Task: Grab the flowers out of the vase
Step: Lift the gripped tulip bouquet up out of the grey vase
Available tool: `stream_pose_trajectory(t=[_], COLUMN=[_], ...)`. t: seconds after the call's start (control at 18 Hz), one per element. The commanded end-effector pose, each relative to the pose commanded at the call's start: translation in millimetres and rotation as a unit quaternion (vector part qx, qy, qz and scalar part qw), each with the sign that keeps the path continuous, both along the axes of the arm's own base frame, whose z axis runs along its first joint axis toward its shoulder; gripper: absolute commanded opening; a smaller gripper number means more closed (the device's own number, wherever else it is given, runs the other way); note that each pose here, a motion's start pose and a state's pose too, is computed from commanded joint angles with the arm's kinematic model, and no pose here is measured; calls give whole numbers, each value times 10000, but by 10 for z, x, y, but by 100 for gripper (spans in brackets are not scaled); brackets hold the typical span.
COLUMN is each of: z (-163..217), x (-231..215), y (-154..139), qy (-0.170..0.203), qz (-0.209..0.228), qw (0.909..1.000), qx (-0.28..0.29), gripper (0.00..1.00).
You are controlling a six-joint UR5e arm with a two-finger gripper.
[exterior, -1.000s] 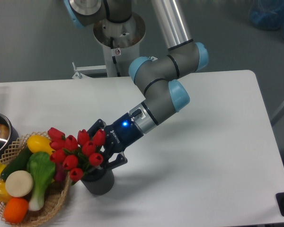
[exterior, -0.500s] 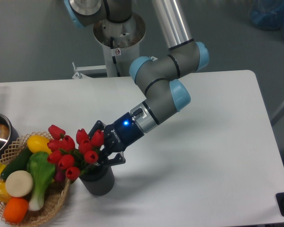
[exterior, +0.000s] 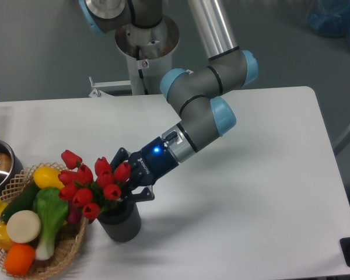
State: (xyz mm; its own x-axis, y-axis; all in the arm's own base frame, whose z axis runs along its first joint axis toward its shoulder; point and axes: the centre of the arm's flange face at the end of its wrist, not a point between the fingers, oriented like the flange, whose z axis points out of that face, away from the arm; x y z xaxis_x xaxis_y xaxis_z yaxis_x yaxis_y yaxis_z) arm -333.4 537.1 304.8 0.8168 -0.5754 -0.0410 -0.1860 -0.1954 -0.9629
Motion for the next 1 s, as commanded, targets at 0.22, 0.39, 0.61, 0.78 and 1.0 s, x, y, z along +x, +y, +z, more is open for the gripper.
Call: stream_pose_trajectory(t=[0.22,0.39,0.61,0.78,1.0], z=[63,179,343,423,648], x=[-26,-5,-48,-62,-44], y=[-15,-40,-81,-81,-104], qy=[-106,-87,-58,-145,-268], qz=[15,27,65,106,187], qw=[9999,9998,9994,9994,9992], qx=[131,185,329,301,240], gripper=[34,34,34,34,34])
